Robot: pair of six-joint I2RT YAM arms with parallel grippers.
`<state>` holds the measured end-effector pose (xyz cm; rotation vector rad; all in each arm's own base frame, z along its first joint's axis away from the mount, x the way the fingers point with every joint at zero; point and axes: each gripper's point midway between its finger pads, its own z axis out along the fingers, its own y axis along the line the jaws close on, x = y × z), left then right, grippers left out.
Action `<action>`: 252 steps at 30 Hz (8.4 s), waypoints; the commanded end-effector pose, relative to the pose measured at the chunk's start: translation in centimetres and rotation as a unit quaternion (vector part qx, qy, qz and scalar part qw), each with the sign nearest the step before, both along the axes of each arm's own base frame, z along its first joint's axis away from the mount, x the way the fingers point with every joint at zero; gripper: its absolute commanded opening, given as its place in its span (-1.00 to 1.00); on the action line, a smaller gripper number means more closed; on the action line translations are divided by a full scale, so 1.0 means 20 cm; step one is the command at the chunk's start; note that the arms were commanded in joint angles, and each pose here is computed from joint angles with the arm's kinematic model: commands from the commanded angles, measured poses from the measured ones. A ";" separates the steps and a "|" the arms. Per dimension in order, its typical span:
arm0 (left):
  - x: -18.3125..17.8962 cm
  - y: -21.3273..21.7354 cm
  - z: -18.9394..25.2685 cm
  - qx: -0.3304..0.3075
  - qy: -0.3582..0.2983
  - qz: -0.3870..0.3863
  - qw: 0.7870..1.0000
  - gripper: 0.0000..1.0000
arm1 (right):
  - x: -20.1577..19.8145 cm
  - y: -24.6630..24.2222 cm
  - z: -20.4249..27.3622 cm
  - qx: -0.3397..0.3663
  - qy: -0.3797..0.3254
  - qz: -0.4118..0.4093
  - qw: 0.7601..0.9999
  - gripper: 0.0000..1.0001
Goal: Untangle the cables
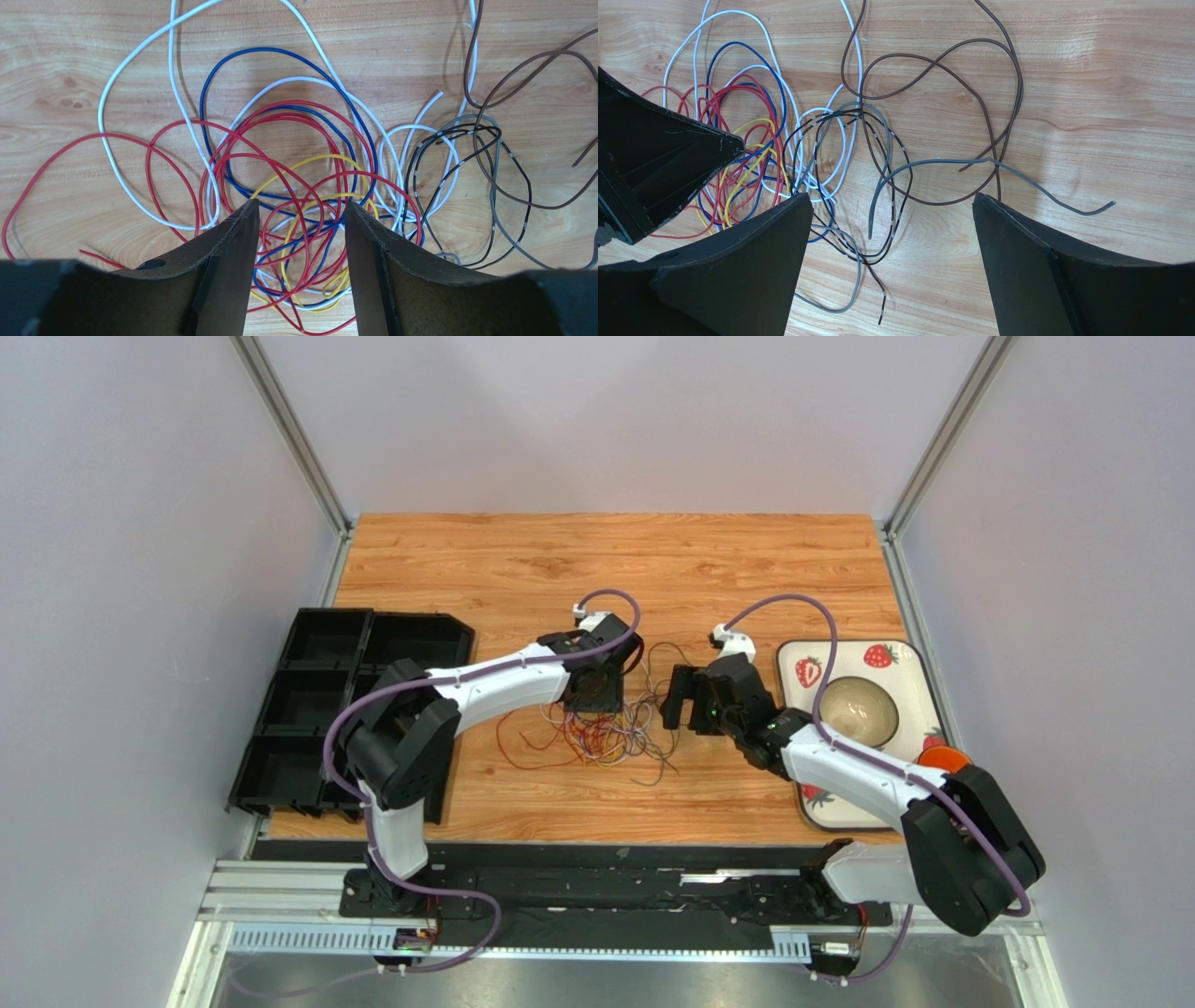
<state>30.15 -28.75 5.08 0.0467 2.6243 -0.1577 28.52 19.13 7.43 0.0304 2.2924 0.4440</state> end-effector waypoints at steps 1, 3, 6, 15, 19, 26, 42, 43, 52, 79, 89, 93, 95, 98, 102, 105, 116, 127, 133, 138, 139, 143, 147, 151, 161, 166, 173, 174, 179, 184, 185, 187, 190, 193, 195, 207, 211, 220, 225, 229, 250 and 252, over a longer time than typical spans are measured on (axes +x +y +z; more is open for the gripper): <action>0.00 0.00 0.05 -0.003 -0.011 0.025 1.000 0.11 | 0.04 0.04 0.06 0.009 -0.021 0.008 1.000 0.79; 0.00 -0.01 0.04 0.000 -0.011 0.024 1.000 0.09 | 0.04 0.04 0.06 0.010 -0.022 0.009 1.000 0.79; 0.00 -0.03 0.02 0.000 -0.010 0.021 1.000 0.03 | 0.04 0.04 0.06 0.010 -0.022 0.008 1.000 0.78; 0.01 -0.04 -0.03 0.008 0.001 0.022 1.000 -0.43 | 0.04 0.04 0.06 0.009 -0.023 0.008 1.000 0.79; 0.02 -0.03 0.05 0.015 -0.014 0.023 1.000 -1.00 | 0.04 0.04 0.06 0.009 -0.022 0.008 1.000 0.79; 0.05 0.02 0.73 -0.014 -0.110 0.000 0.994 -1.00 | 0.04 0.04 0.06 0.011 -0.022 0.009 1.000 0.79; -0.29 0.10 2.21 -0.236 -0.431 -0.171 0.854 -1.00 | 0.04 0.04 0.07 0.010 -0.023 0.008 1.000 0.78; -0.27 0.10 2.10 -0.222 -0.413 -0.168 0.867 -1.00 | 0.04 0.03 0.06 0.010 -0.023 0.007 1.000 0.78; -0.31 0.15 1.31 -0.132 -0.247 -0.135 0.950 -1.00 | 0.04 0.03 0.06 0.008 -0.020 0.007 1.000 0.78; -0.50 1.08 1.58 -0.015 -0.328 0.090 0.940 -1.00 | 0.04 0.04 0.05 0.004 -0.014 0.008 1.000 0.78; -0.45 0.66 1.18 -0.086 -0.235 0.004 0.968 -1.00 | 0.04 0.04 0.05 0.004 -0.013 0.008 1.000 0.77; -0.43 0.57 0.96 -0.072 -0.198 -0.006 0.977 -1.00 | 0.04 0.04 0.05 0.004 -0.013 0.008 1.000 0.77; -0.42 0.54 0.91 -0.070 -0.185 -0.007 0.980 -1.00 | 0.04 0.04 0.05 0.003 -0.014 0.007 1.000 0.77; -0.41 0.43 0.86 -0.088 -0.165 -0.034 0.982 -1.00 | 0.04 0.04 0.05 0.003 -0.014 0.008 1.000 0.78; -0.40 0.24 0.85 -0.141 -0.156 -0.080 0.974 -1.00 | 0.04 0.04 0.05 0.004 -0.015 0.007 1.000 0.78; -0.40 0.09 0.93 -0.204 -0.170 -0.113 0.958 -1.00 | 0.04 0.04 0.05 0.004 -0.015 0.008 1.000 0.78; -0.29 0.27 0.80 -0.068 -0.171 -0.056 0.981 -1.00 | 0.04 0.04 0.06 0.006 -0.017 0.009 1.000 0.78; -0.26 0.48 0.42 0.083 -0.117 0.003 0.990 -1.00 | 0.04 0.04 0.06 0.006 -0.016 0.011 1.000 0.78; -0.17 0.37 0.32 0.093 -0.102 0.000 0.990 -1.00 | 0.04 0.04 0.05 0.004 -0.012 0.012 1.000 0.78; -0.16 0.31 0.18 0.103 -0.072 -0.020 0.992 -1.00 | 0.04 0.05 0.05 0.005 -0.013 0.012 1.000 0.78; -0.16 0.31 0.17 0.104 -0.069 -0.021 0.992 -1.00 | 0.04 0.04 0.05 0.005 -0.013 0.012 1.000 0.78; -0.17 0.32 0.10 0.119 -0.058 -0.021 0.991 -1.00 | 0.04 0.04 0.05 0.005 -0.012 0.011 1.000 0.77; -0.16 0.33 0.09 0.125 -0.058 -0.027 0.990 -0.52 | 0.04 0.05 0.05 0.005 -0.013 0.013 1.000 0.77; -0.15 0.33 0.12 0.124 -0.067 -0.031 0.990 0.12 | 0.04 0.04 0.05 0.006 -0.014 0.013 1.000 0.77; -0.18 0.31 0.05 0.108 -0.050 -0.046 0.992 0.13 | 0.04 0.04 0.05 0.004 -0.013 0.012 1.000 0.77; -0.21 0.31 -0.01 0.104 -0.027 -0.057 0.993 0.13 | 0.04 0.04 0.05 0.005 -0.014 0.011 1.000 0.77; -0.23 0.39 -0.08 0.094 -0.012 -0.048 0.994 0.21 | 0.04 0.05 0.05 0.006 -0.014 0.012 1.000 0.77; -0.23 0.38 -0.09 0.087 -0.011 -0.050 0.995 0.21 | 0.04 0.05 0.05 0.005 -0.013 0.012 1.000 0.77; -0.24 0.35 -0.13 0.072 -0.007 -0.064 0.995 0.21 | 0.04 0.04 0.05 0.003 -0.013 0.012 1.000 0.77; -0.24 0.30 -0.16 0.055 0.003 -0.074 0.996 0.13 | 0.04 0.05 0.05 0.003 -0.012 0.012 1.000 0.77; -0.24 0.29 -0.16 0.051 0.003 -0.075 0.996 0.13 | 0.04 0.05 0.05 0.003 -0.012 0.012 1.000 0.77; -0.24 0.29 -0.16 0.050 0.002 -0.074 0.996 0.12 | 0.04 0.04 0.04 0.002 -0.011 0.012 1.000 0.77; -0.23 0.32 -0.17 0.065 0.001 -0.063 0.996 0.04 | 0.04 0.04 0.05 0.003 -0.012 0.012 1.000 0.77; -0.22 0.34 -0.20 0.080 0.005 -0.057 0.995 -0.06 | 0.04 0.05 0.05 0.004 -0.012 0.012 1.000 0.77; -0.22 0.35 -0.21 0.082 0.009 -0.053 0.995 -0.20 | 0.04 0.04 0.04 0.003 -0.011 0.012 1.000 0.77; -0.20 0.40 -0.24 0.069 0.020 -0.036 0.997 -1.00 | 0.04 0.05 0.04 0.004 -0.011 0.012 1.000 0.77; -0.22 0.40 -0.07 0.055 0.010 -0.046 0.997 -1.00 | 0.04 0.05 0.05 0.006 -0.012 0.013 1.000 0.77; -0.16 0.54 0.70 -0.002 -0.120 -0.017 0.993 -1.00 | 0.04 0.05 0.05 0.008 -0.015 0.013 1.000 0.77; -0.12 0.65 0.97 -0.045 -0.182 0.016 0.982 -1.00 | 0.03 0.04 0.06 0.010 -0.019 0.013 1.000 0.77; -0.06 0.72 1.11 -0.074 -0.227 0.049 0.970 -1.00 | 0.03 0.04 0.07 0.012 -0.023 0.013 1.000 0.77; 0.42 1.53 1.25 -0.133 -0.319 0.267 0.900 -1.00 | 0.03 0.04 0.06 0.014 -0.022 0.014 1.000 0.77; 0.45 1.57 1.25 -0.130 -0.325 0.268 0.898 -1.00 | 0.03 0.05 0.06 0.014 -0.021 0.015 1.000 0.77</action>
